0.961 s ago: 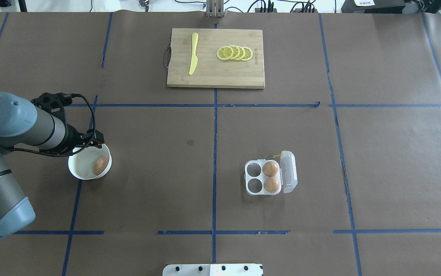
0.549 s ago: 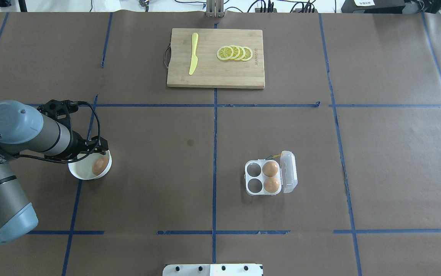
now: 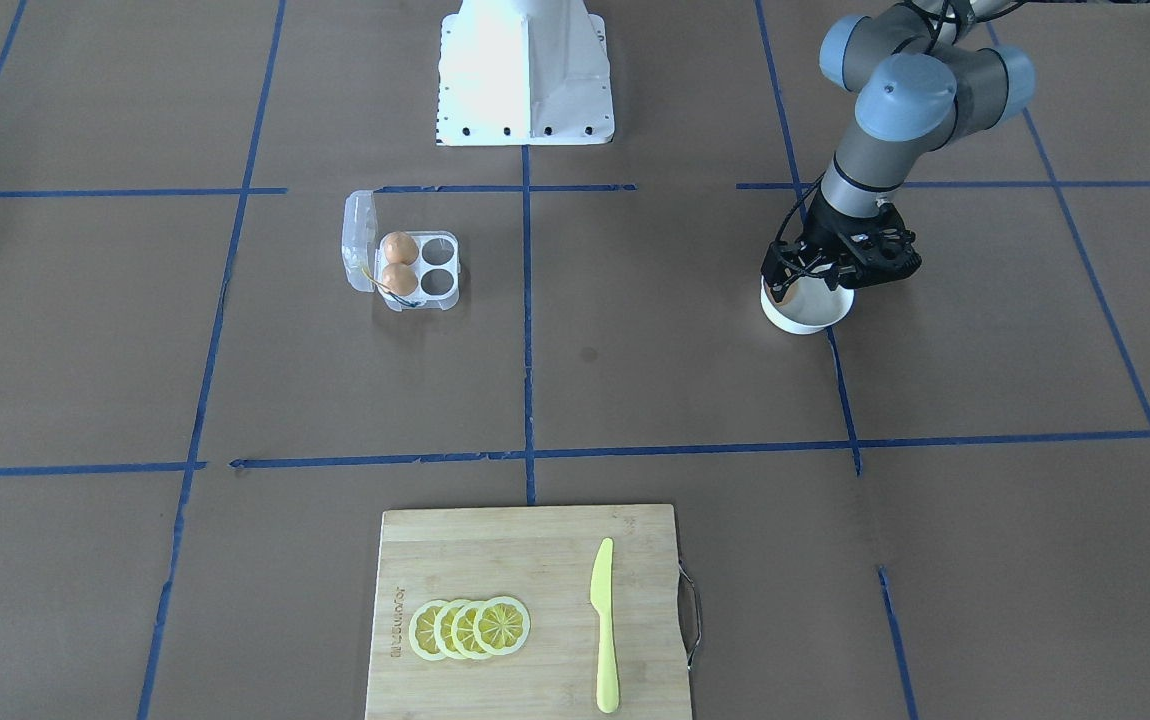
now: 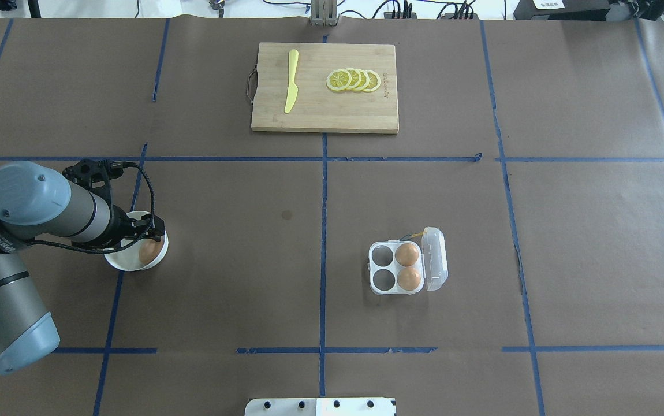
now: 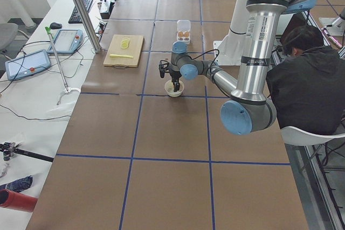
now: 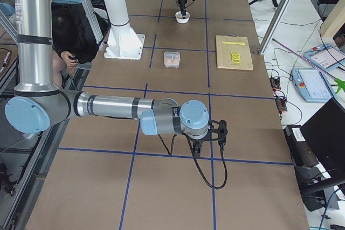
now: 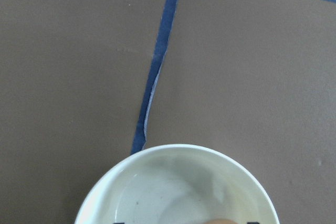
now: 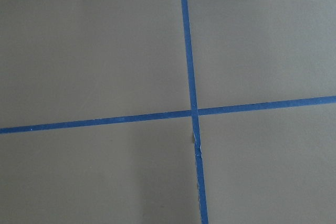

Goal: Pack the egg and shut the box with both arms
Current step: 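Close the left gripper on the brown egg inside the white bowl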

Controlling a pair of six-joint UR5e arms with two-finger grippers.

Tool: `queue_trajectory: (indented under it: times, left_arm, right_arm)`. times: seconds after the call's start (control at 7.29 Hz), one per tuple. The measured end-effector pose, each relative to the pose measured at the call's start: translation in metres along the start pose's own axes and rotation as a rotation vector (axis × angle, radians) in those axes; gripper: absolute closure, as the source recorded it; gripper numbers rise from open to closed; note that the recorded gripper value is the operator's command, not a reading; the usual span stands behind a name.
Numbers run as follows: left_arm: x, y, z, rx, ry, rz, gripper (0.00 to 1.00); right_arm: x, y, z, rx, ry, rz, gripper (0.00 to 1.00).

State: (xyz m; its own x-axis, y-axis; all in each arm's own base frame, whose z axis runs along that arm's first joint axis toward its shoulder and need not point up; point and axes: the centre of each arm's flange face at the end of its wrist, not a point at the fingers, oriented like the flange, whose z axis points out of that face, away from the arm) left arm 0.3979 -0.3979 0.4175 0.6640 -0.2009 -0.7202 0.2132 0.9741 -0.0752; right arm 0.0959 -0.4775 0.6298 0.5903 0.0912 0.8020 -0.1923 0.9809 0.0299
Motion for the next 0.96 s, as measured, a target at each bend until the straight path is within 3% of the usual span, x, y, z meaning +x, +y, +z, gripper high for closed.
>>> queue_trajectory:
  times: [0.55, 0.96]
  left_arm:
    - [0.004, 0.015, 0.010, -0.023, -0.008, 0.020, 0.19]
    - [0.003, 0.016, 0.014, -0.027, -0.015, 0.021, 0.28]
  right_arm:
    - [-0.004, 0.000, -0.003, 0.005, -0.001, -0.007, 0.00]
    - [-0.005, 0.000, -0.003, 0.006, -0.001, -0.008, 0.00]
